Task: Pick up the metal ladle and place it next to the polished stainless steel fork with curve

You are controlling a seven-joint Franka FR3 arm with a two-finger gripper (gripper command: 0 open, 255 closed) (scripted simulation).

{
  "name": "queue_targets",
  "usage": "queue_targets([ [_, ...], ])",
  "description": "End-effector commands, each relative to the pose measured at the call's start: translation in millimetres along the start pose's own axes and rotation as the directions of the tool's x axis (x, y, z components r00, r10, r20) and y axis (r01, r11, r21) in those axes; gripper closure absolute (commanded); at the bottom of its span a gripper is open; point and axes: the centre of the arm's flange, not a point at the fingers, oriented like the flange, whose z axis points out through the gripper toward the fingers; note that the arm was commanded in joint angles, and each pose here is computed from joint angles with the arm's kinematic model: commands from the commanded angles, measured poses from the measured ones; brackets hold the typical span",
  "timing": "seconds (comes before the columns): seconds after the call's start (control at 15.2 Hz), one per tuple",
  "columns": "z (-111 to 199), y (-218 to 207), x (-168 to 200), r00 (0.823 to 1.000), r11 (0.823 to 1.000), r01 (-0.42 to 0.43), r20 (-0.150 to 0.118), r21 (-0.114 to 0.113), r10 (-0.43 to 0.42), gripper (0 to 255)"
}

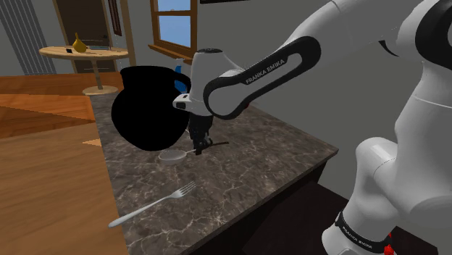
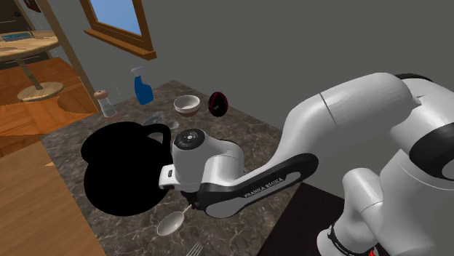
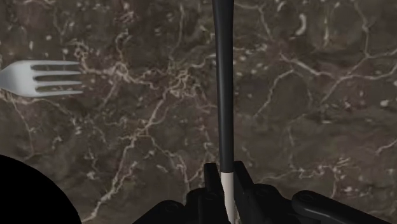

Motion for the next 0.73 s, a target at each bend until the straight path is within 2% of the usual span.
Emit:
queue_targets([
  [0.0,10.7,-0.3,0.1,1.0,1.0,0.0,0.0,0.0,0.0,255],
  [0.26,31.2,-2.6,-0.4,1.0,1.0,0.0,0.0,0.0,0.0,255],
  [0.66,31.2,-2.6,-0.4,1.0,1.0,0.0,0.0,0.0,0.0,255],
])
